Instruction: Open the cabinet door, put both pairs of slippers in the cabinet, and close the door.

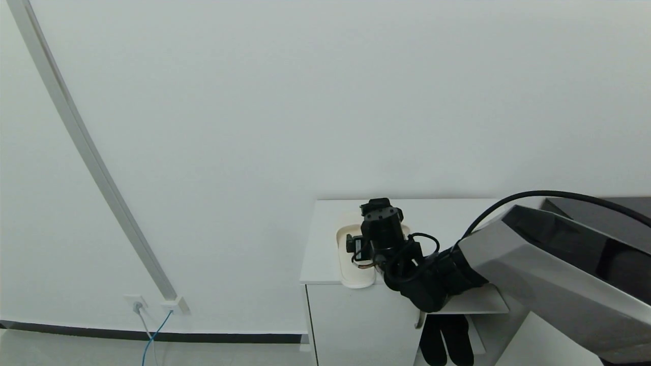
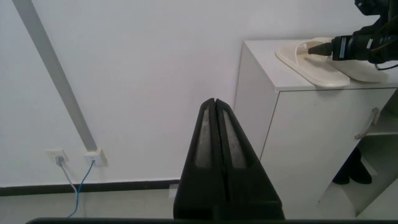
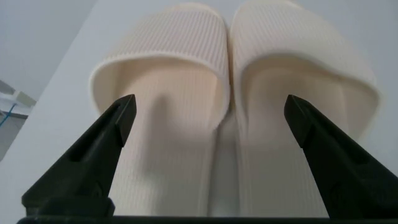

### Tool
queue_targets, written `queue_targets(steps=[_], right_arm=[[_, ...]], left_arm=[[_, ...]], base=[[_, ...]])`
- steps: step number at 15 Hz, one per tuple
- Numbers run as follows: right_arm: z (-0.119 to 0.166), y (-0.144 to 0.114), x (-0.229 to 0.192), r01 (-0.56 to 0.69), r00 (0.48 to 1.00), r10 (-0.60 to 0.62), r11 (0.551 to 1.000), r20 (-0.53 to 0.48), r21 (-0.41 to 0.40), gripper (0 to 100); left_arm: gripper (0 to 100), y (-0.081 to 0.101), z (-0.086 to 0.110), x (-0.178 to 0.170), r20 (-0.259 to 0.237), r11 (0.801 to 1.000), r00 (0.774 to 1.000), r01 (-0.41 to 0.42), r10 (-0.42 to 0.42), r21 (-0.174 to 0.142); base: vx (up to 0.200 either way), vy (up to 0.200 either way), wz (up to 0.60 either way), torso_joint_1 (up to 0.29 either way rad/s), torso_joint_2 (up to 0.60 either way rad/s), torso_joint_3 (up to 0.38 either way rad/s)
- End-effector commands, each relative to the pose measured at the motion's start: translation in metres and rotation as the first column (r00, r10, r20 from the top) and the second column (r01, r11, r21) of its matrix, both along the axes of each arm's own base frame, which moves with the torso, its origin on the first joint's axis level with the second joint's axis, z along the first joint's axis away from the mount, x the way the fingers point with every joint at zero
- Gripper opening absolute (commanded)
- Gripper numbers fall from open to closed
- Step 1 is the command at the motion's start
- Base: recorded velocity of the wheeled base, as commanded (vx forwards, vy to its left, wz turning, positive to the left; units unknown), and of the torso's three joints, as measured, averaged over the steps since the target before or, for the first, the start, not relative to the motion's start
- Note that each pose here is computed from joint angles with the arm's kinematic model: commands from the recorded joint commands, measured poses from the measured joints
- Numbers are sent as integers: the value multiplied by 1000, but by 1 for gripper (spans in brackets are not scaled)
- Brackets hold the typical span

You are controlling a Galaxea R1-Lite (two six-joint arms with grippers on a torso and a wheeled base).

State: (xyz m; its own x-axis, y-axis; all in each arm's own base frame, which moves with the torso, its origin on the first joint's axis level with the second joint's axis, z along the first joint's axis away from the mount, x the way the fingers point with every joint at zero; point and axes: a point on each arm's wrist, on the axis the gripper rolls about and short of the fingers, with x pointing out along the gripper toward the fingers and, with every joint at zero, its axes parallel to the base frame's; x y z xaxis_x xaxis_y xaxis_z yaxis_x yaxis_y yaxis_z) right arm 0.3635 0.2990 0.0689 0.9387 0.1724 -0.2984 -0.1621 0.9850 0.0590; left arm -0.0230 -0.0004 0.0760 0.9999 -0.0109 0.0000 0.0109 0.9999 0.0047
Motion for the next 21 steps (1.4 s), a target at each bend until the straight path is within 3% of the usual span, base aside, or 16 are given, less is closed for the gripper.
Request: queue_targets(steps=[1, 12, 13, 21], right_arm=[[-12, -3, 14, 4, 1000, -4, 1000, -1, -12, 100], [-16, -9, 41, -19, 1000, 18, 1000, 25, 10, 100], [-15, -9, 42, -16, 999, 15, 1000, 28, 11, 0], [-12, -11, 37, -13, 1000, 13, 1000, 24, 6, 0]], left_arm=[[0, 0, 0, 0, -2, 1000, 1000, 0, 0, 0], [0, 0, 0, 0, -2, 1000, 1000, 0, 0, 0], [0, 0, 0, 0, -2, 1000, 1000, 0, 0, 0], [0, 0, 0, 0, -2, 1000, 1000, 0, 0, 0]], base=[[0, 0, 0, 0, 0, 0], [0, 0, 0, 0, 0, 0], [0, 0, 0, 0, 0, 0], [0, 0, 0, 0, 0, 0]])
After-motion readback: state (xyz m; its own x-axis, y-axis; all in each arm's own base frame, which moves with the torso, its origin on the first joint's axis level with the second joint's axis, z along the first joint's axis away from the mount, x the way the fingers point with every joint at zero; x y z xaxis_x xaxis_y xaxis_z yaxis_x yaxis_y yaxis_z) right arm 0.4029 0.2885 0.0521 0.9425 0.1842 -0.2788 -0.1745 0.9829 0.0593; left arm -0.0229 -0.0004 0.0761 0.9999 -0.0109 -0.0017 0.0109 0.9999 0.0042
